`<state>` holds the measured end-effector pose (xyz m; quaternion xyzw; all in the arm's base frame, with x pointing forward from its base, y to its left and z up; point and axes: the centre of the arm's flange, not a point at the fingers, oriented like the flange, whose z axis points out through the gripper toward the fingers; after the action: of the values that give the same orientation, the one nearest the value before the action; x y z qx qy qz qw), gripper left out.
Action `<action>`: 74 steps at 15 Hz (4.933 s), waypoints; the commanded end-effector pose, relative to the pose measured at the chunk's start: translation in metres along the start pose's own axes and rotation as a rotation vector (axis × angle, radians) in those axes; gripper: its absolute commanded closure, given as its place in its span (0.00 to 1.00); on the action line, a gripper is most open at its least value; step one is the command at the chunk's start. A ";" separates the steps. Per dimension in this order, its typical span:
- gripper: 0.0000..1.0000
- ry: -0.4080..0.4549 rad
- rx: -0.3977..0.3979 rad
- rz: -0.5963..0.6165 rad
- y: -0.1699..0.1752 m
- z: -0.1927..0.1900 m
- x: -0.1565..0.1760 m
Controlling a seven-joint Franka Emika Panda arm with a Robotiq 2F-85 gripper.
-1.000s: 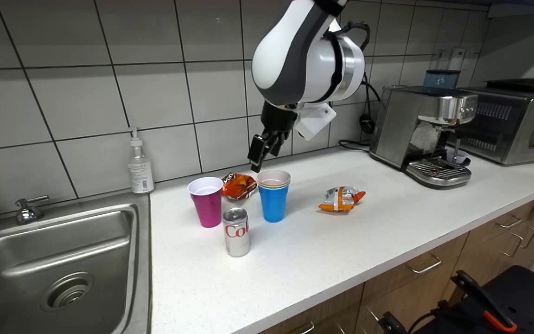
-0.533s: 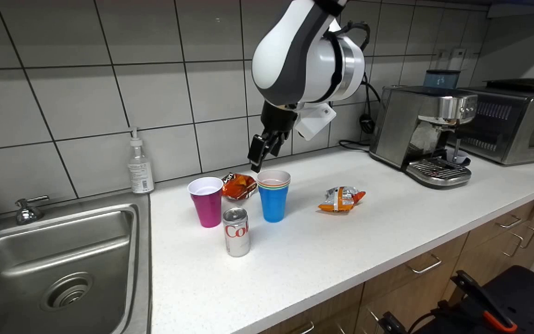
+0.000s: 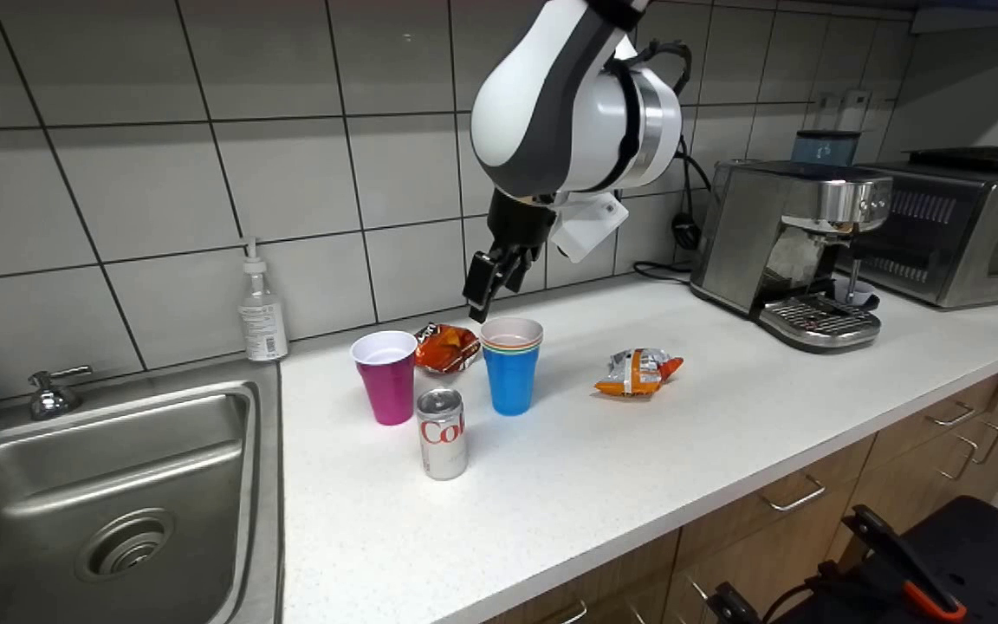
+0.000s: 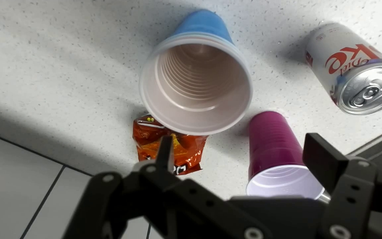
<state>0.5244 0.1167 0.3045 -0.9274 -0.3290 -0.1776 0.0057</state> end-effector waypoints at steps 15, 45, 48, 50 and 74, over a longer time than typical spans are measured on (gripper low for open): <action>0.00 -0.014 -0.040 0.085 -0.008 0.012 0.061; 0.00 -0.136 -0.115 0.116 -0.049 0.104 0.139; 0.00 -0.140 -0.116 0.121 -0.050 0.106 0.139; 0.00 -0.147 -0.116 0.126 -0.050 0.109 0.138; 0.99 -0.157 -0.097 0.157 -0.055 0.105 0.128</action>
<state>0.6210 0.2513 0.2397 -0.9568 -0.2563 -0.1294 -0.0457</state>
